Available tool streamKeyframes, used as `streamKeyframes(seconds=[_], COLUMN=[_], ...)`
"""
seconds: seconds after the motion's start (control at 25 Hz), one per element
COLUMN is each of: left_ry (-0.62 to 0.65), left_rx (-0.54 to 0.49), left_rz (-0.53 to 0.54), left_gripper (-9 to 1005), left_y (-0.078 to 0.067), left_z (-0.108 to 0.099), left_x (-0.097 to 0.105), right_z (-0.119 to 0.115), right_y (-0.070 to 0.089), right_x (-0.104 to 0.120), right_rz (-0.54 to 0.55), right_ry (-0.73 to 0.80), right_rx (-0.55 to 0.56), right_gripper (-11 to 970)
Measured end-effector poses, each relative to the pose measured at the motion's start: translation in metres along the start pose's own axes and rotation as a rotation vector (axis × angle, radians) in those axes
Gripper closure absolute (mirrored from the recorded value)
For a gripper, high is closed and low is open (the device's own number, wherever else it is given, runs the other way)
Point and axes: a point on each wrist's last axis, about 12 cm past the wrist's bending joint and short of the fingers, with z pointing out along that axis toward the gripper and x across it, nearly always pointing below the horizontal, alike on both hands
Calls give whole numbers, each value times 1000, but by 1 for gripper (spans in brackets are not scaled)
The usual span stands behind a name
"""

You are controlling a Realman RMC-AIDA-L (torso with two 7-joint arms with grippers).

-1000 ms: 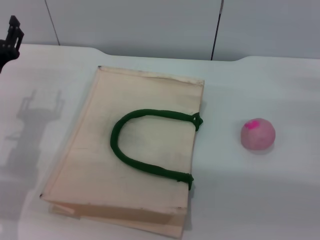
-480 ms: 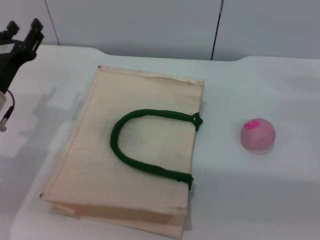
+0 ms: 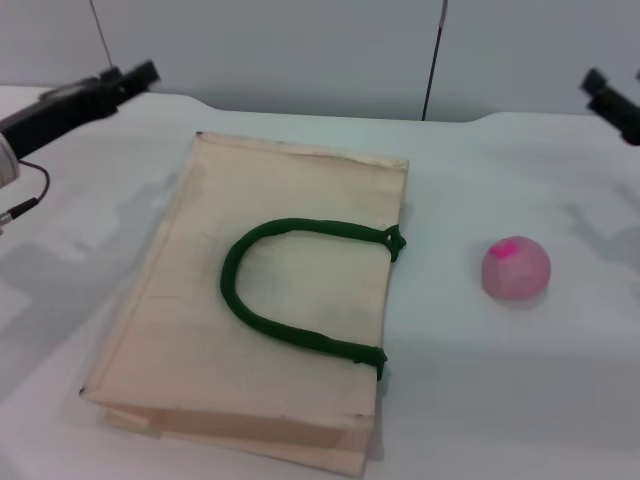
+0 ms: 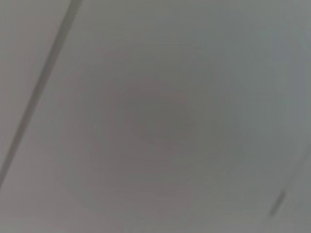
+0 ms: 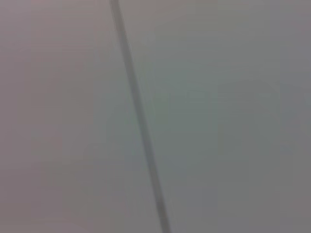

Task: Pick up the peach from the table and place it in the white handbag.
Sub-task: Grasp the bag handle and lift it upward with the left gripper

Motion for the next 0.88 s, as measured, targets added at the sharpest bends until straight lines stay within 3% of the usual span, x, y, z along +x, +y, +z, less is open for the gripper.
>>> streamKeyframes(seconds=[0.28,0.48,0.88], left_ry=[251,450,642], left_rx=[55,74,88], left_rz=[-8,40,77], left_gripper=[330,331,330], left_y=[-13,-26,-39], left_z=[18,35,47], left_x=[-9,-11,-2], right_z=[10,10,11], right_y=[7,7,8], right_x=[-16,-17,-20], right_rz=[-19,-21,-25], right_ry=[99,100,91], right_rx=[-169,-175,-178], right_gripper=[68,68,68])
